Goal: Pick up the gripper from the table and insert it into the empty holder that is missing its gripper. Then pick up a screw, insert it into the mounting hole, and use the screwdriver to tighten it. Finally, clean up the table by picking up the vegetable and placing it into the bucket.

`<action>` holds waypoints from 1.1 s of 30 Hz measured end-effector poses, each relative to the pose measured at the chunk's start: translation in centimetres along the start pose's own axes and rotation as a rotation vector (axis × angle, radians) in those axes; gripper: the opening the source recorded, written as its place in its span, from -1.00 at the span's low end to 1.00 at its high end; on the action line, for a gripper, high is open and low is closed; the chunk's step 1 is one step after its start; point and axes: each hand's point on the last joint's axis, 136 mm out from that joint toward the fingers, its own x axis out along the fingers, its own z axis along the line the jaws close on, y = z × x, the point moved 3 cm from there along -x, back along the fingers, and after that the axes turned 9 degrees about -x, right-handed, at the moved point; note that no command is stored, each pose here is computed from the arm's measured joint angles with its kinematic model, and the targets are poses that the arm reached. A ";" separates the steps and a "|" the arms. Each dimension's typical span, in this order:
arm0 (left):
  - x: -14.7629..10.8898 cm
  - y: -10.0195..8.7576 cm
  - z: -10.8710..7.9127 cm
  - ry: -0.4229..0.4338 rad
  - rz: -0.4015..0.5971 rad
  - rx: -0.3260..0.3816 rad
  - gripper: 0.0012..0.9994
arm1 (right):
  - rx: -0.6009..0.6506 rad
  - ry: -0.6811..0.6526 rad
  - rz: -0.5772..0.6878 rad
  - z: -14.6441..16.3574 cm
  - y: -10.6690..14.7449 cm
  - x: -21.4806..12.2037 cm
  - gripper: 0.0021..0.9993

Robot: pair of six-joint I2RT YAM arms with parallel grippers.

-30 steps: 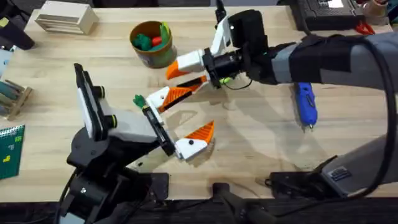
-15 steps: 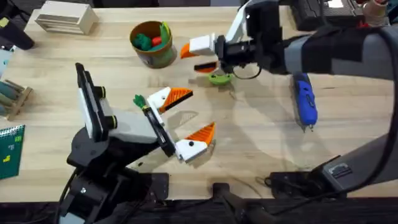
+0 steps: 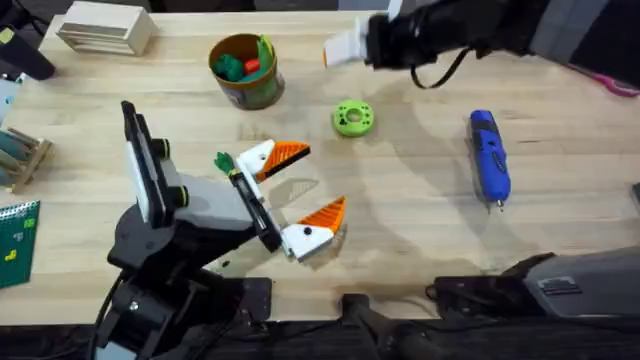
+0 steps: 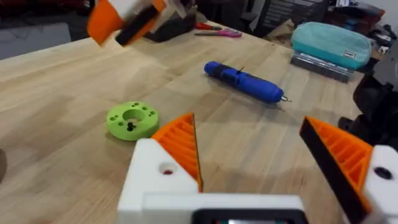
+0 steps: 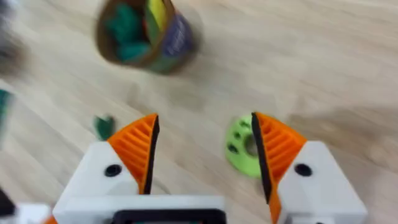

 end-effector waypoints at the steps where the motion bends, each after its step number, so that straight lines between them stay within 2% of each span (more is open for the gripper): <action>1: 0.0 0.0 0.0 0.000 0.000 0.000 0.97 | -0.025 0.018 0.033 0.1 0.7 0.1 0.62; 4: 0.0 0.0 0.0 0.000 0.000 0.000 0.97 | -0.108 0.055 0.143 0.1 3.1 0.8 0.60; 10: 0.0 0.0 0.0 0.000 0.000 0.000 0.97 | -0.201 0.081 0.202 -0.3 4.3 1.9 0.13; 12: 0.0 0.0 0.0 0.000 0.000 0.000 0.97 | -0.225 0.097 0.215 -0.3 4.5 2.3 0.04; 20: 0.0 0.0 0.0 0.000 0.000 0.000 0.98 | -0.337 0.130 0.290 0.7 6.3 4.5 -0.01; 26: 0.0 0.0 0.0 0.000 0.000 0.000 0.97 | -0.412 0.201 0.327 1.2 7.1 5.6 -0.12; 33: 0.0 0.0 0.0 0.000 0.000 0.000 0.97 | -0.429 0.233 0.356 0.6 7.8 6.7 -0.20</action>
